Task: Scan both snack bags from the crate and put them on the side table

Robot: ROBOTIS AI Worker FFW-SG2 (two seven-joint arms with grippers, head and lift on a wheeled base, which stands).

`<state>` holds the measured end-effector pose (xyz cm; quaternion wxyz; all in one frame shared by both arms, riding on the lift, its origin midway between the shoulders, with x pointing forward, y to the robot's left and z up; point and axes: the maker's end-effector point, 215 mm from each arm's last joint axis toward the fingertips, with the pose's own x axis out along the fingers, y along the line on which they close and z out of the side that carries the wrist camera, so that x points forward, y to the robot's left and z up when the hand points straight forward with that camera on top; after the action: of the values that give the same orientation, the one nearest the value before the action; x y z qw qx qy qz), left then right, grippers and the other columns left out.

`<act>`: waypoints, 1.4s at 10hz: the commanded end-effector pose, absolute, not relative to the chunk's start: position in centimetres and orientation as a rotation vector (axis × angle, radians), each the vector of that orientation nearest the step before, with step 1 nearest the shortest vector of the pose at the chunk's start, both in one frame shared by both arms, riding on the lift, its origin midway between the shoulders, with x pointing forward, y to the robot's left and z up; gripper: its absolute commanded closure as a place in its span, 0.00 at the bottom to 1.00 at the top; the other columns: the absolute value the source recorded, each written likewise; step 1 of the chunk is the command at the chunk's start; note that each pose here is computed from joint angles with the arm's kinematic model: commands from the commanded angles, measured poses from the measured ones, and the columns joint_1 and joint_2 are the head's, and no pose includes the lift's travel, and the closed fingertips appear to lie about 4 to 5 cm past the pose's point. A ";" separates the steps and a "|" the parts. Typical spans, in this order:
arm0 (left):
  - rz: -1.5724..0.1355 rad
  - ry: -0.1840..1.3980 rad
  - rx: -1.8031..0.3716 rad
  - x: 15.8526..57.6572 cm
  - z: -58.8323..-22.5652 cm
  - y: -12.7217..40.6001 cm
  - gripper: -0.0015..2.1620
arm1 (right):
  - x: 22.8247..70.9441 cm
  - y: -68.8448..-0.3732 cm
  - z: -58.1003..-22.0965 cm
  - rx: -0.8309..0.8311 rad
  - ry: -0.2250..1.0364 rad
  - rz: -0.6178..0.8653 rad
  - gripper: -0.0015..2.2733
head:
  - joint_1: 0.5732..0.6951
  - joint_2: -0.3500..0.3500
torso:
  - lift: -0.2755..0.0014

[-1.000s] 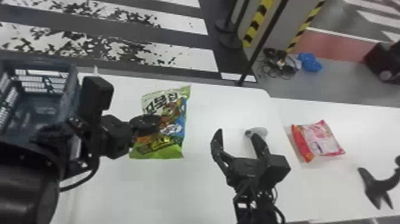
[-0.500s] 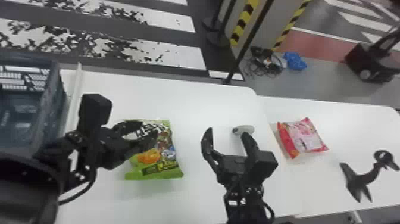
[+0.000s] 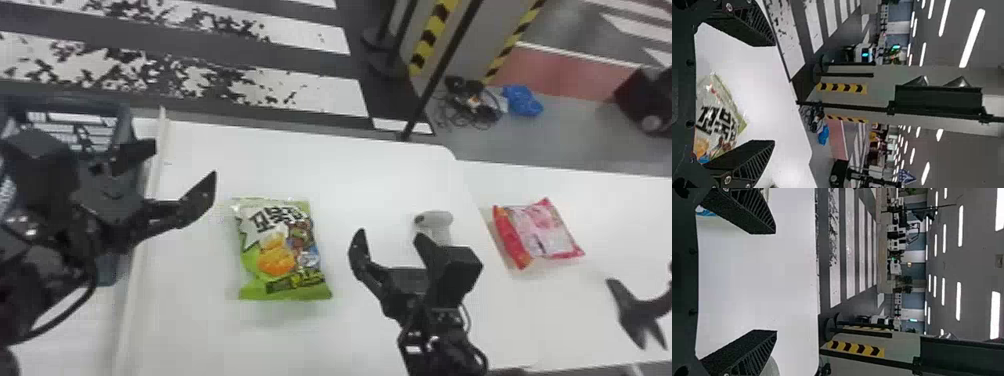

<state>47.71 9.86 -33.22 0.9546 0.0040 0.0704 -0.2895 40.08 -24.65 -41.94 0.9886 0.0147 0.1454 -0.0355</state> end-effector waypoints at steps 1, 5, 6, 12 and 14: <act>-0.494 0.047 0.007 47.5 -31.2 15.9 0.04 | 39.7 -24.4 -43.2 0.067 0.366 -0.044 0.01 | 1.00 0.22 | 0.68; -0.282 -0.031 0.023 45.4 -29.3 27.2 0.05 | 39.3 -22.0 -45.8 0.273 0.546 0.123 0.04 | 1.00 0.50 | 0.68; -0.249 -0.016 0.020 44.8 -30.0 28.6 0.05 | 38.7 -21.2 -47.1 0.342 0.620 0.177 0.05 | 1.00 0.56 | 0.68; -0.239 0.002 -0.003 43.7 -31.3 29.4 0.07 | 38.6 -19.6 -50.5 0.715 0.902 0.401 0.03 | 1.00 0.70 | 0.68; -0.243 0.011 -0.004 43.5 -31.9 29.4 0.07 | 39.2 -18.9 -51.2 0.799 0.949 0.453 0.03 | 1.00 0.70 | 0.68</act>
<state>43.58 29.38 -31.71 0.9926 -0.0020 0.0043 -0.1216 39.11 -18.93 -50.77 0.7970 0.3641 0.4336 0.2102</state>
